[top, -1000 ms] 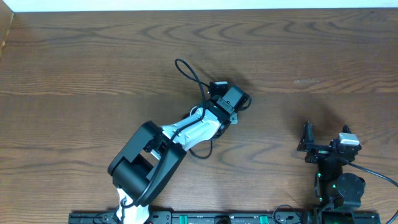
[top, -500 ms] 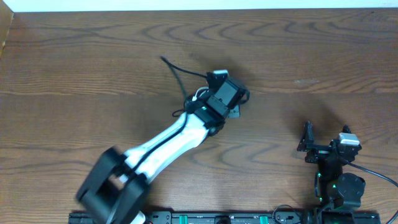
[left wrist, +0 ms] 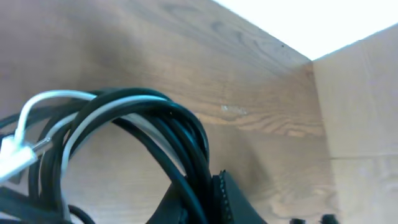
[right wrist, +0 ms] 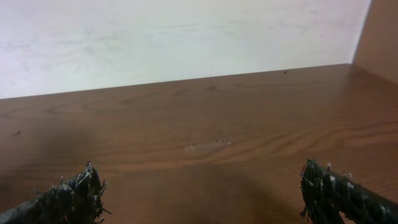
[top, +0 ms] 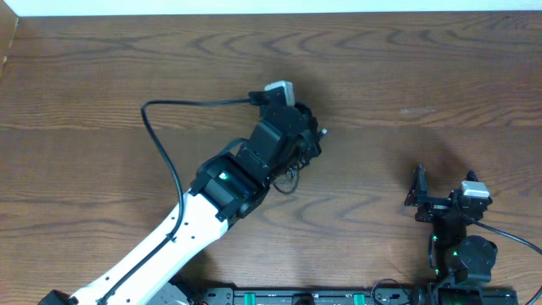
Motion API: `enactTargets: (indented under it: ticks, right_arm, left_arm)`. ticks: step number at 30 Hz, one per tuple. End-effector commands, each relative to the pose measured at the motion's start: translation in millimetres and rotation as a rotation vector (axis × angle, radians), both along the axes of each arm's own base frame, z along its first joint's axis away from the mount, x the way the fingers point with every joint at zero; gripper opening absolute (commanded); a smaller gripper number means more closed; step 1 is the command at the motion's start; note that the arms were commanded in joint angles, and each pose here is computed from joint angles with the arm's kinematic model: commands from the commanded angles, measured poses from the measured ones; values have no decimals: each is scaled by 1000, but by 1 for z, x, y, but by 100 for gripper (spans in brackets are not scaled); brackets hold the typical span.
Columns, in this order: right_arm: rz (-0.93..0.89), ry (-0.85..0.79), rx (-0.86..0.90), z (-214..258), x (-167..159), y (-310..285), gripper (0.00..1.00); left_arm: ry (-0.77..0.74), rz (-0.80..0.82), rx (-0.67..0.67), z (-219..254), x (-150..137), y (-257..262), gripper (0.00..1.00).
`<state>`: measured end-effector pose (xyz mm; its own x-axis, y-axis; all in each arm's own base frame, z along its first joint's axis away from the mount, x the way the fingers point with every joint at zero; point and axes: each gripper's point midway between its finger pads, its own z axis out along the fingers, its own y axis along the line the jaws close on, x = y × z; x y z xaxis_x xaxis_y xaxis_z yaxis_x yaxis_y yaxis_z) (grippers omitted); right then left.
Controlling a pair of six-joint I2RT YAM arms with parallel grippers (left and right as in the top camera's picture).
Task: Untangle cables
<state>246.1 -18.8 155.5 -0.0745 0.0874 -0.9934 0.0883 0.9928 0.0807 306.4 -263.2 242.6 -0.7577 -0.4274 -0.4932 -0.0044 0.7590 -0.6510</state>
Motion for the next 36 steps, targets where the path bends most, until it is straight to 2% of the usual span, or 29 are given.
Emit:
enactTargets:
  ticks: [1,5,7,9,12,14,17,20,24,26,29,31,36]
  right_arm:
    - [-2,7,-13,-2,0,0,99]
    - [11,-8,14,1,0,2,99]
    - [73,-8,114,0,1,15,99]
    - [170,-3,316,1,0,34,99]
    - [324,73,795,5,-8,68,99]
    - [462,166,949,6,-19,95,99]
    - [624,251,956,7,-35,120,99]
    - [666,292,996,8,-41,128,99]
    - [757,228,802,13,-47,134,99]
    - [796,230,763,12,-51,138,95]
    - [808,244,759,10,-53,140,91]
    - [809,250,762,9,-53,140,84]
    - [807,277,832,10,-55,141,83]
  left_arm:
    - [137,110,-122,-8,-4,-1,8]
    - [223,193,-169,-22,-2,-1,8]
    - [264,243,-201,-28,0,-2,8]
    - [302,294,-237,-32,3,0,8]
    - [342,356,-277,-37,7,4,8]
    - [338,369,-276,-38,11,7,8]
    - [346,390,-256,-44,13,12,8]
    - [347,385,-255,-44,11,11,8]
    - [344,374,-256,-43,9,7,8]
    - [337,371,-265,-41,10,5,8]
    - [339,375,-258,-43,10,6,8]
    - [338,378,-256,-44,10,7,8]
    - [341,379,-254,-45,11,7,8]
